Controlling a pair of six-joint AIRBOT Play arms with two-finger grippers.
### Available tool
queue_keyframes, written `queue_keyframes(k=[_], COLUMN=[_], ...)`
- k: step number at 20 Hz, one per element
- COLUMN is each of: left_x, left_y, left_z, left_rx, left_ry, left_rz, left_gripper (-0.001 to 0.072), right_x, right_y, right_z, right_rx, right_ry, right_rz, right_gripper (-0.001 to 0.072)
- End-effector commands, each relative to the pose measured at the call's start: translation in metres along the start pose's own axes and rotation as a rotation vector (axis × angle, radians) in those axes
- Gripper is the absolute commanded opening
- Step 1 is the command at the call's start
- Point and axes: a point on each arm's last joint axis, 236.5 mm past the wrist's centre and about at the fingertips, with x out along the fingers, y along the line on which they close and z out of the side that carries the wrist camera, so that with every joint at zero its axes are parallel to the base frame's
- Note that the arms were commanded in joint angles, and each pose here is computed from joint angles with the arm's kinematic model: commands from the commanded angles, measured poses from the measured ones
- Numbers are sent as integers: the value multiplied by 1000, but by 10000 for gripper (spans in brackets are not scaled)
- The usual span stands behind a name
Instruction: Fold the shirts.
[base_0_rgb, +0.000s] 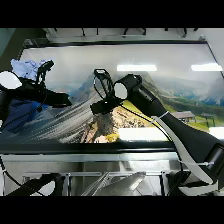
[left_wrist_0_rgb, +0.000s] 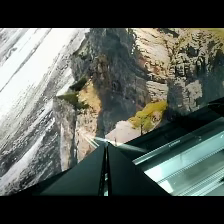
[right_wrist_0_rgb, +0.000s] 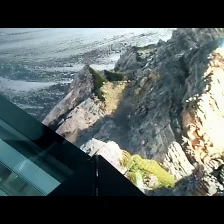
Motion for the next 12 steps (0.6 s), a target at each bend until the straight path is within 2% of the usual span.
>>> queue_keyframes(k=[1,6,12], left_x=[1,15,51], left_y=[3,4,15], left_z=[9,18,8], left_rx=[-3,-9,-84], left_ry=[-34,-41,64], left_rz=[7,5,17], left_gripper=[16,16,16], right_x=[0,0,1], right_y=[0,0,0], right_z=[0,0,0], right_rx=[0,0,0], right_ry=[1,1,2], right_rz=[0,0,-1], right_gripper=[17,17,17])
